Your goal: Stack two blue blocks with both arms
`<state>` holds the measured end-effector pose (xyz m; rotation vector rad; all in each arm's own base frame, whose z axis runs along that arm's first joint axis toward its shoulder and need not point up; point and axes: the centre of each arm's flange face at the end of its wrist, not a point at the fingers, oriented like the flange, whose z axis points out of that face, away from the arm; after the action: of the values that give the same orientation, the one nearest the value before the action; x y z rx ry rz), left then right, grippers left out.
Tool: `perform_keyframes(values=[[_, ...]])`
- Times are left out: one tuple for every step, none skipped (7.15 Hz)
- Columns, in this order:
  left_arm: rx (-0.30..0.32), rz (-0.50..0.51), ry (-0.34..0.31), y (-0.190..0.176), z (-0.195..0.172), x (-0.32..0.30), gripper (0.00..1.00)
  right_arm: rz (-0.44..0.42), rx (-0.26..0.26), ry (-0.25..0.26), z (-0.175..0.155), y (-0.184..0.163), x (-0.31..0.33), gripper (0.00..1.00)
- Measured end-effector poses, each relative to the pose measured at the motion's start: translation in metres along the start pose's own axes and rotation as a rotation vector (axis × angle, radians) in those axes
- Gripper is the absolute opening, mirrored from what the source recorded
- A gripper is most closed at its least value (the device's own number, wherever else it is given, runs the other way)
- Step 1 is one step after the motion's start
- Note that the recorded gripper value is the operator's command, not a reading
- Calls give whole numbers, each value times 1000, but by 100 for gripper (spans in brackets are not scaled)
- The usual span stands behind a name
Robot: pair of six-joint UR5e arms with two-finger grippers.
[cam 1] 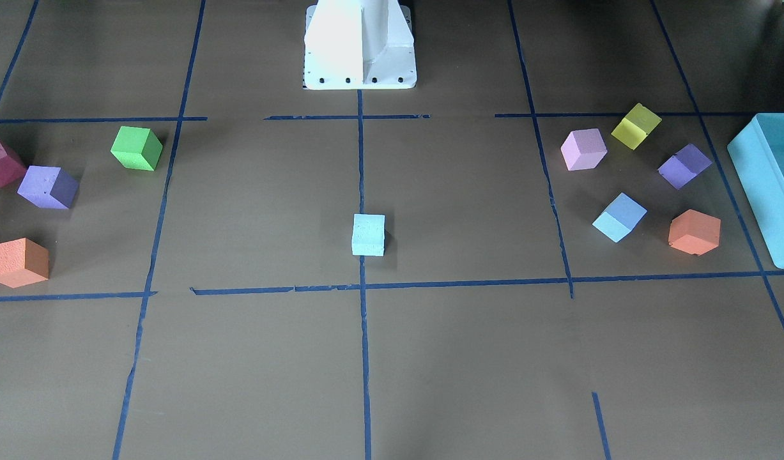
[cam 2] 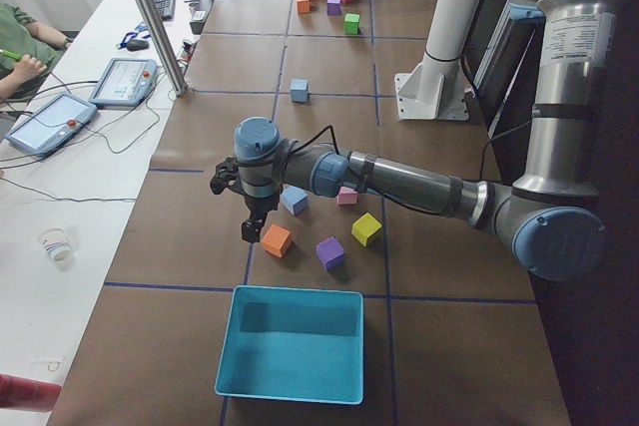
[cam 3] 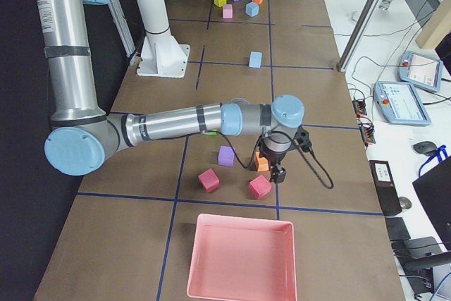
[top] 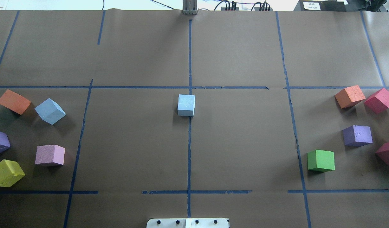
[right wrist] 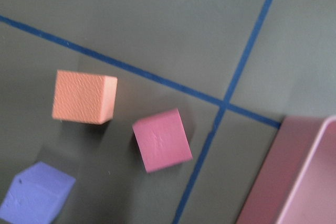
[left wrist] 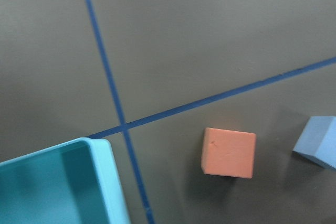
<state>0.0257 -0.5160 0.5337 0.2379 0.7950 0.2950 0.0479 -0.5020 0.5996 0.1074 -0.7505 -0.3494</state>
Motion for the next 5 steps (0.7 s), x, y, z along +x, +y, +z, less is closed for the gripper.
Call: perform_keyframes(values=[[8, -1, 19, -10, 17, 28, 100, 28, -6, -1, 4, 44, 6, 100], [17, 3, 43, -16, 35, 56, 100, 51, -3, 0, 2, 72, 0, 100], [16, 38, 71, -21, 57, 88, 100, 69, 2, 2, -1, 85, -6, 100], [14, 95, 88, -24, 80, 117, 100, 77, 5, 3, -3, 90, -9, 100], [17, 151, 76, -24, 101, 138, 100, 80, 6, 4, -4, 91, -10, 100]])
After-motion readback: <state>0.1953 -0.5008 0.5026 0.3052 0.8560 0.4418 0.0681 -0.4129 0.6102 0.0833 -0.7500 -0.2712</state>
